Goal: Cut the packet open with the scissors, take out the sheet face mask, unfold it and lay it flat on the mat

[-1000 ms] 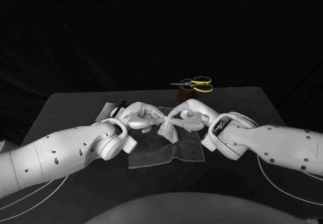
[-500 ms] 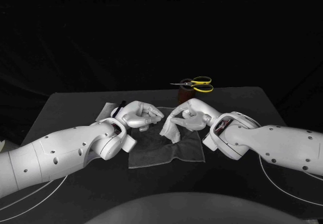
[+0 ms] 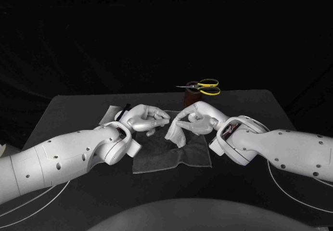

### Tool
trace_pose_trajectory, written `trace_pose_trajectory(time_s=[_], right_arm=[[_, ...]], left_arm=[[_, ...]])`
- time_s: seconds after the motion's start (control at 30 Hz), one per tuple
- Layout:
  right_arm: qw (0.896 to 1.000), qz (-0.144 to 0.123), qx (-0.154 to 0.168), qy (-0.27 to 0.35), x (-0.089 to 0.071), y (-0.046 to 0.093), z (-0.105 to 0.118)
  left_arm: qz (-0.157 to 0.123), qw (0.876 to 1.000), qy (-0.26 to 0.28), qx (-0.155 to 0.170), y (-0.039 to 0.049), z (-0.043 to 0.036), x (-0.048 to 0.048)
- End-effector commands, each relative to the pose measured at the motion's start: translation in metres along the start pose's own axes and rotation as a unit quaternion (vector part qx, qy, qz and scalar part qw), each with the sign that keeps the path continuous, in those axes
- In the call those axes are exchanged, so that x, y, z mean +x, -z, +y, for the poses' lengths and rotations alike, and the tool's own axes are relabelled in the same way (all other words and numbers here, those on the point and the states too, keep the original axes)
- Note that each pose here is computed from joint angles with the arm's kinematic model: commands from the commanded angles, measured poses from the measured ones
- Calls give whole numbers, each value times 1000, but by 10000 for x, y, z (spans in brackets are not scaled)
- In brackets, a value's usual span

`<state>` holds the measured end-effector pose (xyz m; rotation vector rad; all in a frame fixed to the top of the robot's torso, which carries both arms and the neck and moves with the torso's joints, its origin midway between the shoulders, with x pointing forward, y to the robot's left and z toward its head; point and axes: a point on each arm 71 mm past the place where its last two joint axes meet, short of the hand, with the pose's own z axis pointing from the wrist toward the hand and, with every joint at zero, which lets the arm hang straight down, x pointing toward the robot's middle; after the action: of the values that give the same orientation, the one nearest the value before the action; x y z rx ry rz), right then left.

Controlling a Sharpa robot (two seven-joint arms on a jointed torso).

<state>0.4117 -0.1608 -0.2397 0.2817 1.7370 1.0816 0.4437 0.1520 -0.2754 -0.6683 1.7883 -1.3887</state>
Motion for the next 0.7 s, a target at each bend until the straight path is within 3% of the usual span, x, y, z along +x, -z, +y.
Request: trace_pose_trajectory(time_s=[0.03, 0.33, 0.7], right_arm=[[1000, -3, -9, -1, 1, -3, 27], [1000, -2, -11, -2, 10, -4, 40], [1000, 4, -8, -4, 23, -10, 38]], left_arm=[[24, 999, -21, -4, -12, -10, 62], [45, 998, -35, -8, -27, -11, 114], [51, 998, -30, 2, -38, -32, 140]])
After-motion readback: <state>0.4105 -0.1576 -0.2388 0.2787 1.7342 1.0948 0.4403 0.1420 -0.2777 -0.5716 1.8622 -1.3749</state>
